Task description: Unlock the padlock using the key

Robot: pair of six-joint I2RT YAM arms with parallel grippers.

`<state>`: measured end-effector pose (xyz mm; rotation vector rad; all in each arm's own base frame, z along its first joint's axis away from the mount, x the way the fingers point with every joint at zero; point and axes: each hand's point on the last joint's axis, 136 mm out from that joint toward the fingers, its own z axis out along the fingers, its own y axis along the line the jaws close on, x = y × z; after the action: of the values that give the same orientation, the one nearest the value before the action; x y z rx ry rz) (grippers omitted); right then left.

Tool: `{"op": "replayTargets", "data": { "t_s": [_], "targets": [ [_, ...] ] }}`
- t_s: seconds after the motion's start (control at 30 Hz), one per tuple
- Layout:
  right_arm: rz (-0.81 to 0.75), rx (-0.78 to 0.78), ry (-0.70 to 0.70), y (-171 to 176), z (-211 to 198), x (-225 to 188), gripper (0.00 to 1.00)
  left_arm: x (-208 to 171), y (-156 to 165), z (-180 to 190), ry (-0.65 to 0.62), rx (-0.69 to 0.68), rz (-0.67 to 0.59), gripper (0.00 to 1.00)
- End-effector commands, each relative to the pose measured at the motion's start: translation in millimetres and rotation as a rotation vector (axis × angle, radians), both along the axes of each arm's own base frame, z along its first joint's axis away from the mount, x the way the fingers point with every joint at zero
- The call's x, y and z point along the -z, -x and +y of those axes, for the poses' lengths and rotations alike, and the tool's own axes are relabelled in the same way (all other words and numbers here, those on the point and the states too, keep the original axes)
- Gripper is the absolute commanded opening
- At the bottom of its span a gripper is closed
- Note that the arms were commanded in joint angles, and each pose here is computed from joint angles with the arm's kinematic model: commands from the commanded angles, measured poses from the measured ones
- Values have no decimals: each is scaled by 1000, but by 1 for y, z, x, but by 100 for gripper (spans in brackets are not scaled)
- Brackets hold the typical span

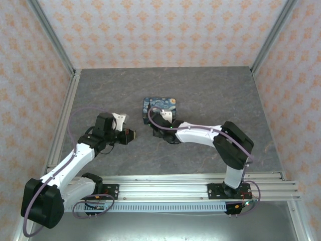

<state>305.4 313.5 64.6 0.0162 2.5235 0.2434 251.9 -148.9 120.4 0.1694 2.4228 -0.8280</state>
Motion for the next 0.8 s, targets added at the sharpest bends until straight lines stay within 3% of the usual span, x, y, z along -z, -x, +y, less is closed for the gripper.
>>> {"op": "replayTargets", "data": {
  "t_s": [0.0,0.77],
  "targets": [
    [-79,63,11,-22,4,-7,52,-16,-5,-16,77,84,-84,0],
    [-72,147,41,-58,4,27,47,-10,4,2,35,4,-152,0]
  ]
}}
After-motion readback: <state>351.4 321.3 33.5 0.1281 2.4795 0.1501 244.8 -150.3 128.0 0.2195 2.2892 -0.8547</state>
